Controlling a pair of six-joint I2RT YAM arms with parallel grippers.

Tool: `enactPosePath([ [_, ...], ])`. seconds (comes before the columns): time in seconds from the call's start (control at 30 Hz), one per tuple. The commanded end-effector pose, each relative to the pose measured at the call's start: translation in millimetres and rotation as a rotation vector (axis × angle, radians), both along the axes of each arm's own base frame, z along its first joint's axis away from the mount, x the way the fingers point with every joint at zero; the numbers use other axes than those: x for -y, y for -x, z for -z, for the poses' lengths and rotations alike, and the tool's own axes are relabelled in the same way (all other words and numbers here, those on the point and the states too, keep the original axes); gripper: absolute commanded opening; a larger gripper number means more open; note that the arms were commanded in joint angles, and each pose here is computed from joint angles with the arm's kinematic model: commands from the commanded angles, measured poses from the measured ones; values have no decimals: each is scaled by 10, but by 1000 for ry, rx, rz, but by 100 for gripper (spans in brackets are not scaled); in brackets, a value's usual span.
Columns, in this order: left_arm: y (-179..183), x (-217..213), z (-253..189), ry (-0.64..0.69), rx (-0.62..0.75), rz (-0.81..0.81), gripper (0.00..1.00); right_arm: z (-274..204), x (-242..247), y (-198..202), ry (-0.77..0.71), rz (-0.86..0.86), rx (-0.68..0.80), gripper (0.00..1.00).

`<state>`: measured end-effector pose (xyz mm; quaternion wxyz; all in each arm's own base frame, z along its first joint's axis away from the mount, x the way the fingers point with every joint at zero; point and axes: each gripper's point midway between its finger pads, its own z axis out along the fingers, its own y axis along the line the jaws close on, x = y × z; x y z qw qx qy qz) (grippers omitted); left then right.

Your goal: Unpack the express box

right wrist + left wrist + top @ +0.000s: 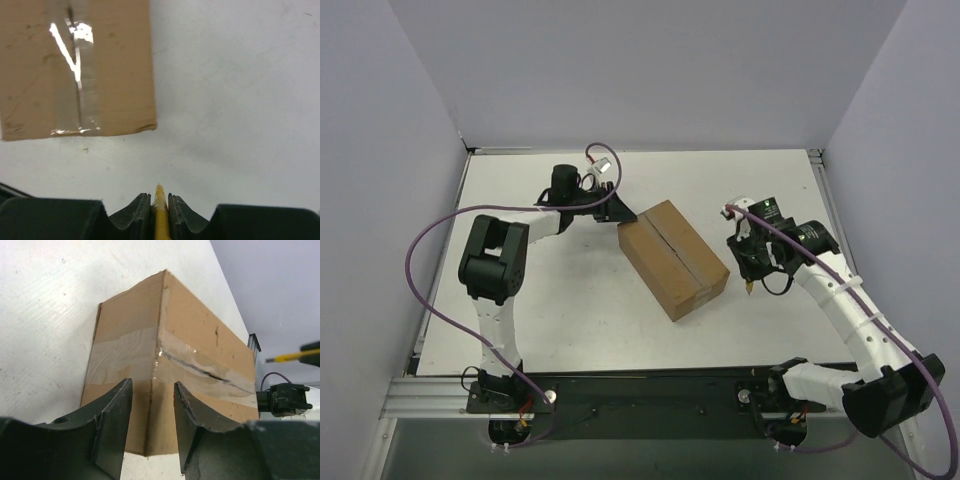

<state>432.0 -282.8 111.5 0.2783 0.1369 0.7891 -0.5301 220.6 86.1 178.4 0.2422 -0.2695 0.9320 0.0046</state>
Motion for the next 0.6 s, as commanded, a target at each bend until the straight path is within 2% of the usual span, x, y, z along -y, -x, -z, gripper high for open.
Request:
enactPosePath([
  [0.0, -156, -183, -969, 83, 243, -1, 48, 195, 185, -280, 47, 112, -9, 0],
  [0.1, -428, -461, -945, -59, 295, -126, 48, 266, 131, -378, 44, 101, -19, 0],
  [0.13, -457, -577, -774, -158, 304, -132, 47, 273, 110, -397, 36, 103, -19, 0],
  [0.17, -658, -710, -754, -262, 335, -209, 47, 283, 83, -417, 24, 104, -19, 0],
  [0.27, -748, -821, -425, -425, 319, -204, 46, 354, 12, -395, 15, 84, -46, 0],
  [0.4, -853, -736, -387, -432, 325, -194, 44, 474, -15, -317, 25, 57, -84, 0],
  [0.57, -707, -410, -474, -402, 361, -122, 44, 517, -78, -340, 8, 49, -90, 0],
])
